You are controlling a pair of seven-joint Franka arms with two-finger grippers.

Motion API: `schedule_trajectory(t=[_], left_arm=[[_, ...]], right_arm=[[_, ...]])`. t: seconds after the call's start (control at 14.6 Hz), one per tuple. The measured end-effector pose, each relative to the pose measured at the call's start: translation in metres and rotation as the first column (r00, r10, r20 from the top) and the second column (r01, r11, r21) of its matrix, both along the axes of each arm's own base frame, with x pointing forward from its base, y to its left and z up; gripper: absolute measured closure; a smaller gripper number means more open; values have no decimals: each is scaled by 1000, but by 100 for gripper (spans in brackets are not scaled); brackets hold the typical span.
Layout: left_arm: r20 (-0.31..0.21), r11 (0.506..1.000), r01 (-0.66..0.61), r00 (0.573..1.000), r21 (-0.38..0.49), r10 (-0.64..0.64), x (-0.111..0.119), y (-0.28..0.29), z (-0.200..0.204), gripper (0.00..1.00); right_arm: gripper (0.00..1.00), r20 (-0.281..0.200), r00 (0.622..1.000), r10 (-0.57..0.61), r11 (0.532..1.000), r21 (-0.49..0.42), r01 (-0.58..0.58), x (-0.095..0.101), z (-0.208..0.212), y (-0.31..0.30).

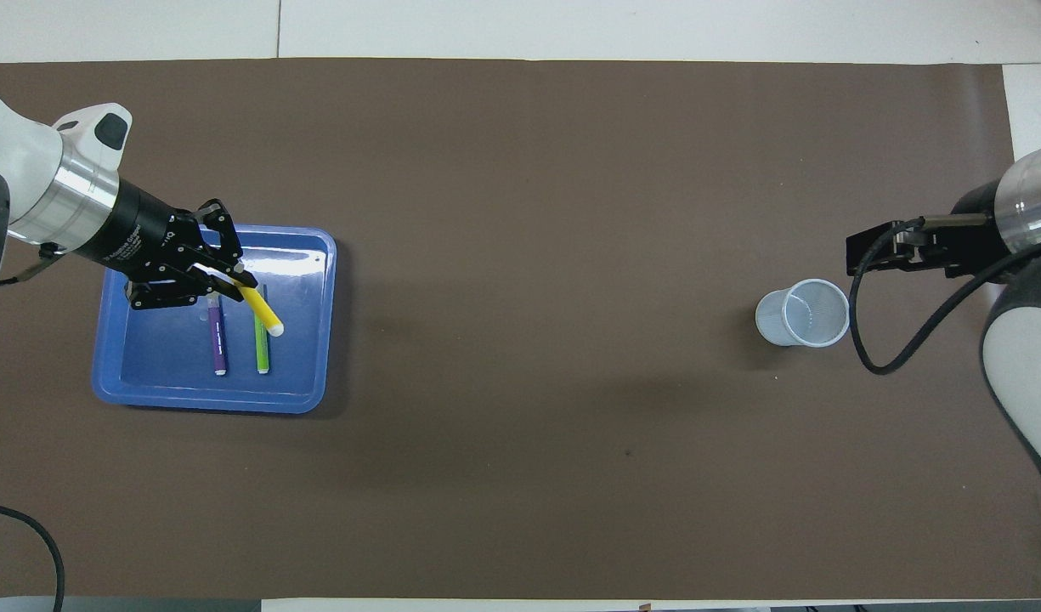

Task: Transfer and insert pens with both arms
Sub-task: 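Lift the yellow pen with the left gripper while the right gripper approaches, then grasp the yellow pen tip with the right gripper from the left gripper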

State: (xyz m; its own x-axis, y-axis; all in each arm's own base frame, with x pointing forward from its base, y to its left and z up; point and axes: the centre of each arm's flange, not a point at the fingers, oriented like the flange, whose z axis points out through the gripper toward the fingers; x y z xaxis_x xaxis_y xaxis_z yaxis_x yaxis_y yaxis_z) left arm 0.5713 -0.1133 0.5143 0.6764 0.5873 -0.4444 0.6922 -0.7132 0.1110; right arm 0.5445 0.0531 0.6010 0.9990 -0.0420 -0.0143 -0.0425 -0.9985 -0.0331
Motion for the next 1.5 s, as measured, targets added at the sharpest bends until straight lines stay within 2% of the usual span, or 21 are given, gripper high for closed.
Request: schedule_trajectory(t=[0.14, 0.2, 0.41, 0.55, 0.68, 0.82, 0.96, 1.23, 1.5], left_arm=[[-82, 983, -155, 986, -99, 147, -6, -17, 16, 83], [-139, 963, -232, 967, -141, 213, -9, -22, 19, 83], [-301, 890, -403, 894, -216, 332, -18, -35, 14, 83], [-368, 829, -500, 841, -249, 397, -30, -45, 4, 83], [-405, 773, -576, 794, -266, 453, -51, -61, -10, 83], [-427, 730, -625, 760, -276, 489, -72, -76, -22, 83], [-465, 674, -686, 707, -273, 532, -86, -84, -27, 83], [-498, 621, -744, 647, -246, 578, -96, -108, -24, 83], [-525, 585, -778, 606, -232, 598, -98, -120, -22, 83]], right_arm=[[0, 0, 1000, -2, 995, 102, 2, -4, 6, 14], [0, -2, 1000, -8, 987, 162, 9, -6, 10, 20], [0, -37, 998, -60, 934, 350, 69, -10, 20, 50], [0, -51, 993, -108, 889, 442, 120, -11, 27, 79], [0, -56, 986, -154, 849, 504, 161, -14, 36, 116], [0, -56, 982, -181, 828, 530, 183, -21, 40, 155], [0, -47, 977, -210, 813, 547, 201, -30, 41, 192], [0, -30, 968, -249, 792, 568, 222, -42, 21, 238], [0, -23, 970, -241, 785, 583, 209, -38, -10, 266]])
